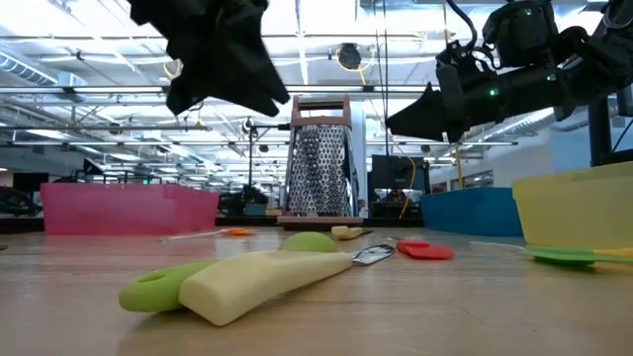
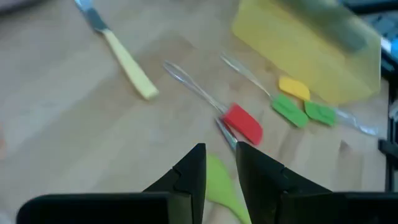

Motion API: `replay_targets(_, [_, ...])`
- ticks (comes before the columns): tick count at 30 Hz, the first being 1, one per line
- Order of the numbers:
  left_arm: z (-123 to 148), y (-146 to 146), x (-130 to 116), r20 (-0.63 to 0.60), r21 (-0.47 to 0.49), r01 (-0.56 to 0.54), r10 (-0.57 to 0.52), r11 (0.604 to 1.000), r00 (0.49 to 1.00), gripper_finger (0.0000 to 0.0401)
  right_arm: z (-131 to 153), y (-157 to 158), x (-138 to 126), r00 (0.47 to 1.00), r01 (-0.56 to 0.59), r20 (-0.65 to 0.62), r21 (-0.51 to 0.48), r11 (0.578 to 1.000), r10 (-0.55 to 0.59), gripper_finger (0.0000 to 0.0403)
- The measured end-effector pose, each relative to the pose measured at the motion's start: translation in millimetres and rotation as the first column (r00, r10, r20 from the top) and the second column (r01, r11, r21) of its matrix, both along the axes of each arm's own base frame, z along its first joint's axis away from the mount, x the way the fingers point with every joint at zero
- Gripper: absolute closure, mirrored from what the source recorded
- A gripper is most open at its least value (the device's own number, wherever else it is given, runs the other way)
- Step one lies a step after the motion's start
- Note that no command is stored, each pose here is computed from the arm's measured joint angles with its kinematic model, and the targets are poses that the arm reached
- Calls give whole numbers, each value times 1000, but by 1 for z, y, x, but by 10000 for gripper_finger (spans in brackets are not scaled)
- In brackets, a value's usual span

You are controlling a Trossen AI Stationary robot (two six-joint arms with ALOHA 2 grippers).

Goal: Pick & Place Kitchen Items
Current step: Put the green baby spoon into the pink bin

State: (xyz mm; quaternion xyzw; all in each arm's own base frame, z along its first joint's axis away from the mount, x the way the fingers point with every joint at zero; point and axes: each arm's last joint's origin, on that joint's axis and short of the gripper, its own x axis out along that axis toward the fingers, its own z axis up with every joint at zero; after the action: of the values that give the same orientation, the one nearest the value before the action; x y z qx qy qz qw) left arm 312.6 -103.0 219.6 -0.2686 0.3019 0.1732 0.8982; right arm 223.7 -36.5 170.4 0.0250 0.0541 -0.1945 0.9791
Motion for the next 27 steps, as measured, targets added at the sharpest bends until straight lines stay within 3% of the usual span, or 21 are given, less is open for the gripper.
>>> replay_targets(3, [5,-11,17,-59,15,54,-53,998,997,311,-2,0,0,1000,0,-17,4,1000,0,206])
replay_targets(8, [6,-23,46,-256,54,96,-79,994,964,311,-5,1,0,999,-38,-25,80,996,40,206])
replay_targets(14, [-24,-33,73,-369,-5,81,-77,997,926,311,-7,5,0,986,-162,-25,138,977,167,206])
replay_targets(19, [-41,-41,75,-423,-93,81,-113,992,899,311,-6,6,1,986,-163,-21,134,978,167,206])
replay_targets(27, [-46,-57,70,-432,-99,125,-155,987,888,311,-1,6,1,985,-170,36,127,977,166,206])
